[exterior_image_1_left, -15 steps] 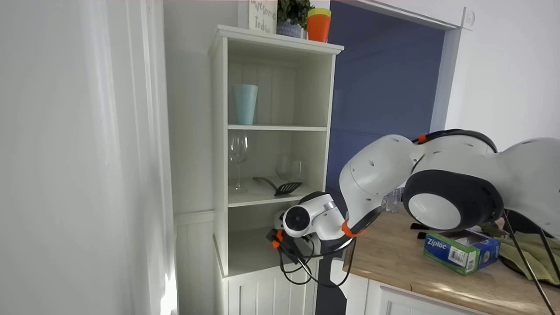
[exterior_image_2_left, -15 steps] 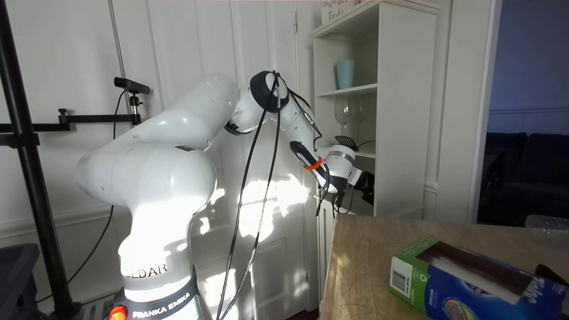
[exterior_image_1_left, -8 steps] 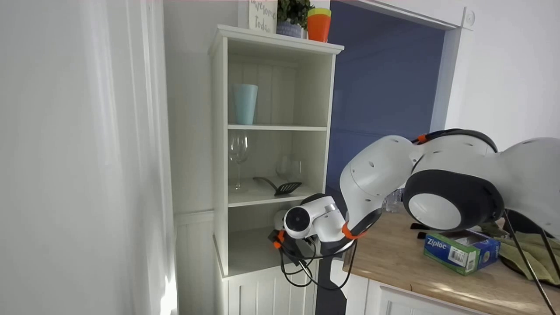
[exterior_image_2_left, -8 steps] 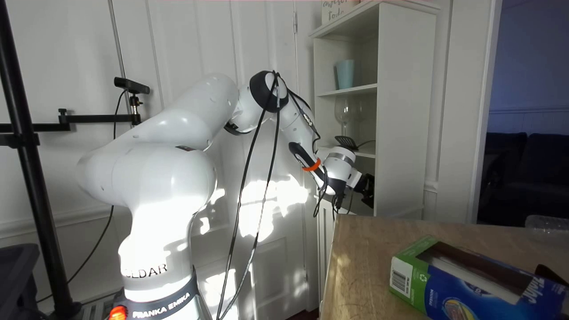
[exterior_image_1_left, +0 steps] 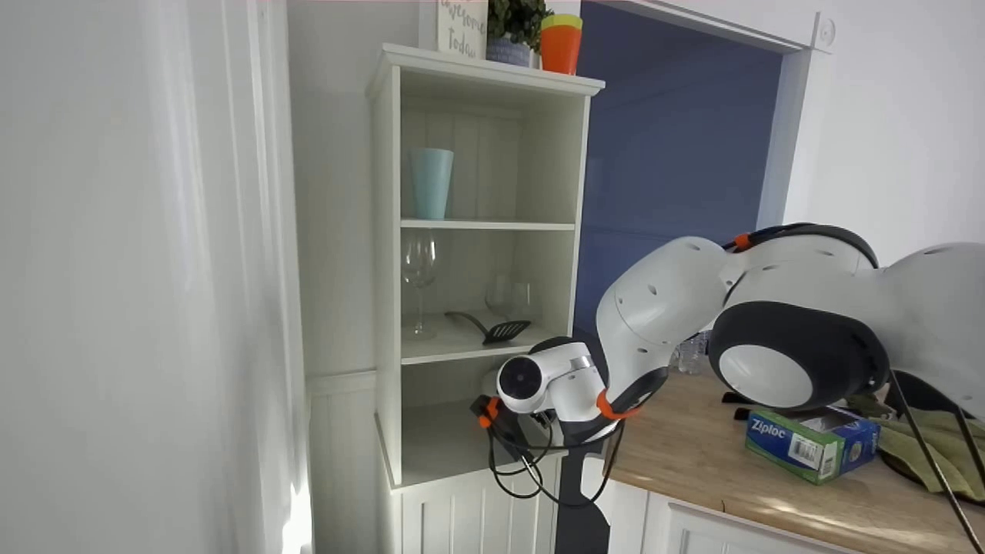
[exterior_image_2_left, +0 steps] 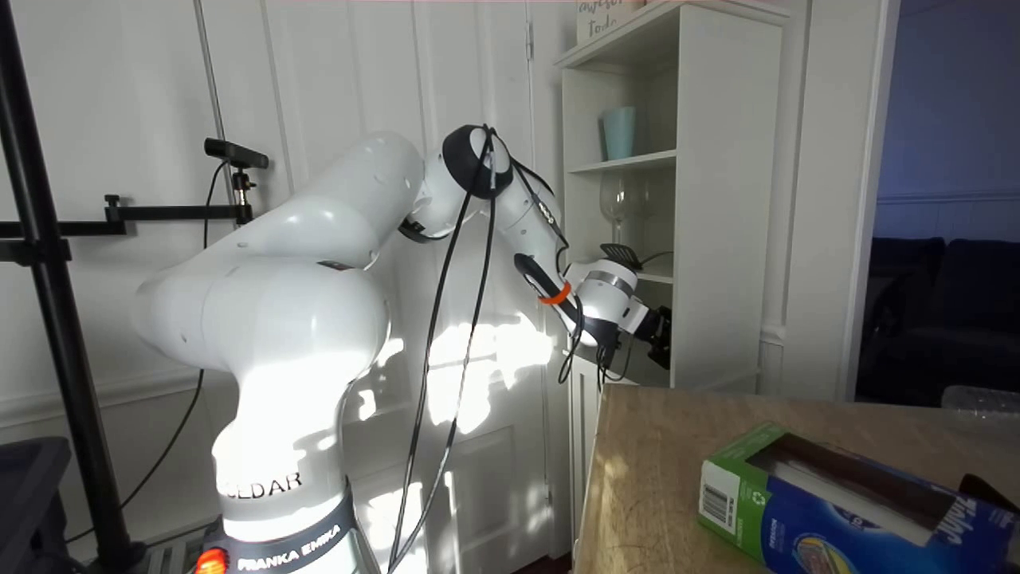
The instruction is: Remove the white mug from the bottom shelf and put it on the counter
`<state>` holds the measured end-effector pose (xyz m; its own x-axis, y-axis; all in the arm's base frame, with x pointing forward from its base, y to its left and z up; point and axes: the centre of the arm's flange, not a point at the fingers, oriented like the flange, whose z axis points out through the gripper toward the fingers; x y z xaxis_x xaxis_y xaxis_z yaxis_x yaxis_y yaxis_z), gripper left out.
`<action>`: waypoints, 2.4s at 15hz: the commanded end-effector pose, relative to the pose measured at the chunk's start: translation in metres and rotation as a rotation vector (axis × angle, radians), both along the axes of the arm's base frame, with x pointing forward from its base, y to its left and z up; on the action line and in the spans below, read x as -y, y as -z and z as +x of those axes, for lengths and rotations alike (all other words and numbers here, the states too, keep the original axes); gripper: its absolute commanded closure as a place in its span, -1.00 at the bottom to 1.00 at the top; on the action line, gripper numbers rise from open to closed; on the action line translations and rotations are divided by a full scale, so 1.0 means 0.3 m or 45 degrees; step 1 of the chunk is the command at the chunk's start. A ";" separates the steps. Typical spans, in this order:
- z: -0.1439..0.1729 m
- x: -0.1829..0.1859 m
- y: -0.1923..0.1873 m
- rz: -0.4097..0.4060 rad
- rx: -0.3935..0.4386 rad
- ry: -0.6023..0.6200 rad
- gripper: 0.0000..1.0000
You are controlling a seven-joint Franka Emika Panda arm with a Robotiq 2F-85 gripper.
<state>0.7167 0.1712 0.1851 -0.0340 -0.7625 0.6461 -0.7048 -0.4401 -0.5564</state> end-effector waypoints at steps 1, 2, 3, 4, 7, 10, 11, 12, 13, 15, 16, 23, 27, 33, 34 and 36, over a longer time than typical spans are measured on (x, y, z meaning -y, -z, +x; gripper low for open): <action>-0.058 0.023 0.007 0.028 0.016 0.071 -1.00; -0.058 0.025 0.008 0.028 0.018 0.070 -1.00; -0.056 0.026 0.007 0.028 0.020 0.068 -1.00; -0.055 0.026 0.007 0.029 0.019 0.067 -1.00; -0.044 0.032 0.016 0.036 0.013 0.073 -1.00; -0.036 0.030 0.018 0.037 0.014 0.066 -1.00; -0.033 0.030 0.020 0.037 0.015 0.062 -1.00; -0.029 0.031 0.022 0.039 0.013 0.062 -1.00; -0.026 0.032 0.025 0.044 0.012 0.062 -1.00; -0.022 0.033 0.029 0.045 0.009 0.060 -1.00; -0.020 0.033 0.030 0.045 0.008 0.058 -1.00; 0.003 0.039 0.007 0.048 0.039 0.068 -1.00; 0.009 0.040 -0.006 0.049 0.042 0.061 -1.00; 0.028 0.038 -0.008 0.041 0.034 0.007 -1.00; 0.031 0.036 -0.006 0.040 0.030 -0.001 -1.00; 0.039 0.036 0.000 0.027 0.025 -0.023 -1.00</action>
<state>0.7200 0.1679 0.1869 -0.0299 -0.7746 0.6317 -0.7008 -0.4344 -0.5658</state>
